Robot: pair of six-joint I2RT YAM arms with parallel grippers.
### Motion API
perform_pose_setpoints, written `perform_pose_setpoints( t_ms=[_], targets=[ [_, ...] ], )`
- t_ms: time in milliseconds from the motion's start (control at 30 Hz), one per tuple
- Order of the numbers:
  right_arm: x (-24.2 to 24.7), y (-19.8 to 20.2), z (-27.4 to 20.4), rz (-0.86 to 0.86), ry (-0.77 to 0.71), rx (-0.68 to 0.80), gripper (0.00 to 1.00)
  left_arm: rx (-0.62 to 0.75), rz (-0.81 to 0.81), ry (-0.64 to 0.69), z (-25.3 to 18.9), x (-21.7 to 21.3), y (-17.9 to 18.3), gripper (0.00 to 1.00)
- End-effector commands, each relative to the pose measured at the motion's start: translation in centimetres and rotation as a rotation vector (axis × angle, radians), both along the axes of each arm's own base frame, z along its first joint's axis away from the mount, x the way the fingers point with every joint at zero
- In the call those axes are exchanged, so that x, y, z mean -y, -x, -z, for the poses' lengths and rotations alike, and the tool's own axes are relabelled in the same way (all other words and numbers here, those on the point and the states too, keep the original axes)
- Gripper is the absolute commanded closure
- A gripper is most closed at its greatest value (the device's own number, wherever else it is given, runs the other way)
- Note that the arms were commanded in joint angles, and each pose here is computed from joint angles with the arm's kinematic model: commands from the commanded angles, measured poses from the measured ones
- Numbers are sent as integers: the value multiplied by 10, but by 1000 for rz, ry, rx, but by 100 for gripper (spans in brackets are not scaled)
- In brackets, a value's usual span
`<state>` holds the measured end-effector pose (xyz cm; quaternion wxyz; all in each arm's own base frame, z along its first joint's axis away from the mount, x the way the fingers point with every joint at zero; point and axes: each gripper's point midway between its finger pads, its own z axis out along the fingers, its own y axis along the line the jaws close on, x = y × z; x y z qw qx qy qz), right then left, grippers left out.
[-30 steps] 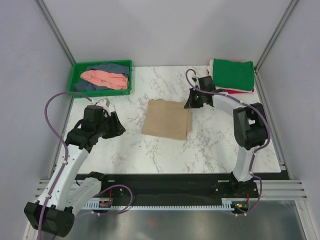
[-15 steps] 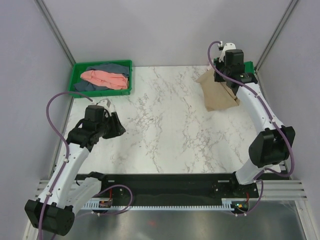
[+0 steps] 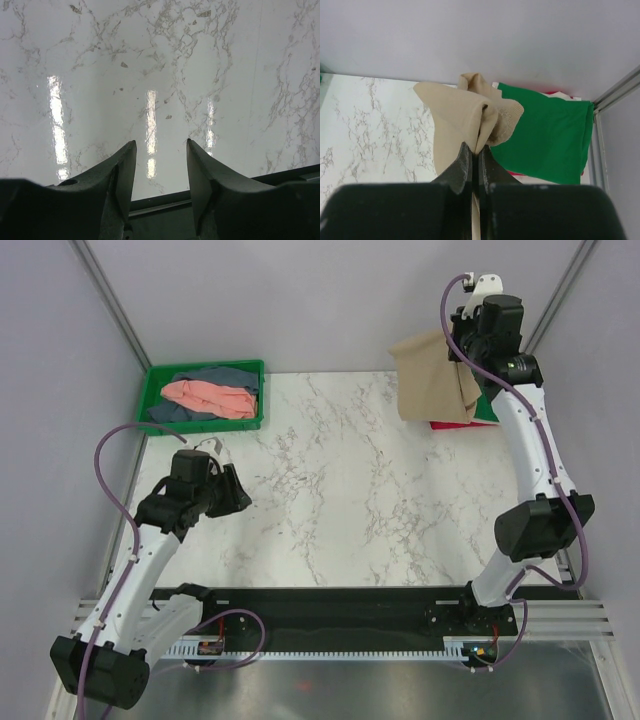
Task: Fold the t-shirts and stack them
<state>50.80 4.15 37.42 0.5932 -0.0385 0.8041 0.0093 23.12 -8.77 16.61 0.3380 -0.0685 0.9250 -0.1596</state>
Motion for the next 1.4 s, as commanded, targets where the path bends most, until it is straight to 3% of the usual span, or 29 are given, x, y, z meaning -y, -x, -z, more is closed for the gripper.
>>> perform_pose_setpoints(
  t_ms=[0,600,1067,1367],
  targets=[
    [0,-13,-29,-23,9,85,100,32,-7,9,-4,1,-7,48],
    [32,-50,-42,10,31,138,100,9,-11,3,1,1,-9,50],
    [95,-97,23,55,-21,61,100,-27,-10,-4,9,1,-10,50],
    [147,-144,37,125,-44,165,100,-59,-7,-8,17,2,-11,50]
  ],
)
